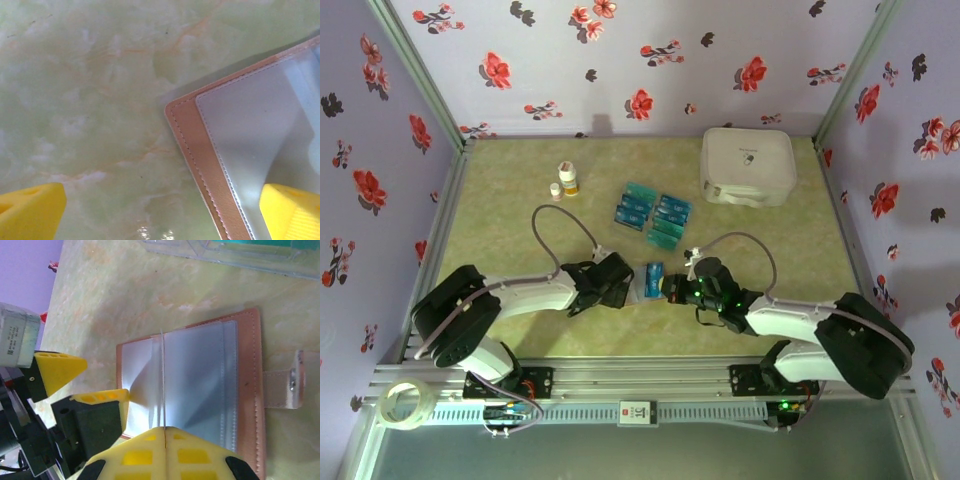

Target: Put the credit cards into the card holder

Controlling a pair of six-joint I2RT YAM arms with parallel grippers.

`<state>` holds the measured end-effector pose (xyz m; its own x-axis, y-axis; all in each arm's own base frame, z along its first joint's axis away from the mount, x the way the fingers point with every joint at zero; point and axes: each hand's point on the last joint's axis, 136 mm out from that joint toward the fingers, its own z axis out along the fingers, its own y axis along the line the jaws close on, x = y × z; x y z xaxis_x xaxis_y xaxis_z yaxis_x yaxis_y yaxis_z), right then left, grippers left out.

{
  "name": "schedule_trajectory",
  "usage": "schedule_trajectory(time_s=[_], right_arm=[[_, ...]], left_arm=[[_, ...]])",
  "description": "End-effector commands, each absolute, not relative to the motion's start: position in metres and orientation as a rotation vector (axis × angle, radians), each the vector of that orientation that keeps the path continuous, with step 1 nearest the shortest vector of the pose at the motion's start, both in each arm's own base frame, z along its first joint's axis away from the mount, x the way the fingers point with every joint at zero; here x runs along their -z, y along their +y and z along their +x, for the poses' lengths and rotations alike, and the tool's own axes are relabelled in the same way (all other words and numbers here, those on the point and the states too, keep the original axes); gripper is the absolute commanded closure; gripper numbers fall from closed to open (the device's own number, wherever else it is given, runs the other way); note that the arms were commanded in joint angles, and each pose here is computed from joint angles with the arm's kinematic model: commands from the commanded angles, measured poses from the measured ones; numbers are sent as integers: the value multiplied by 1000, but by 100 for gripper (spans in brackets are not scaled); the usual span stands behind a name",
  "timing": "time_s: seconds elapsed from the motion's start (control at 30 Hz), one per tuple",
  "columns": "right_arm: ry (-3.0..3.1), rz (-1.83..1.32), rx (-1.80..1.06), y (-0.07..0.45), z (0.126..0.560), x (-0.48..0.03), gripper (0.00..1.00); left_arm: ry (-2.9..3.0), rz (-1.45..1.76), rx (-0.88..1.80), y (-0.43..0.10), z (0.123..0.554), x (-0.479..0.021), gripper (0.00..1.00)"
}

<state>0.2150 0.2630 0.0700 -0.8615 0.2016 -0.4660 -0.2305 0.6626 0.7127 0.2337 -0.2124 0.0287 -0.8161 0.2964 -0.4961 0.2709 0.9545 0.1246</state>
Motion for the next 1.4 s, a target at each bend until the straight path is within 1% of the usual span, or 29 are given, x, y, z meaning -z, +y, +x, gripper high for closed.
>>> schedule_trajectory(time_s=[0.0, 0.6, 1.37], right_arm=[[2289, -40, -1170, 276, 225, -86, 100], [2269, -112, -1263, 302, 233, -85, 100], [2331, -153, -1241, 302, 234, -59, 100]], left_arm=[[2601, 445, -202, -186, 228, -21, 0], [2607, 419, -210, -177, 225, -19, 0], [2607, 416, -208, -177, 225, -18, 0]])
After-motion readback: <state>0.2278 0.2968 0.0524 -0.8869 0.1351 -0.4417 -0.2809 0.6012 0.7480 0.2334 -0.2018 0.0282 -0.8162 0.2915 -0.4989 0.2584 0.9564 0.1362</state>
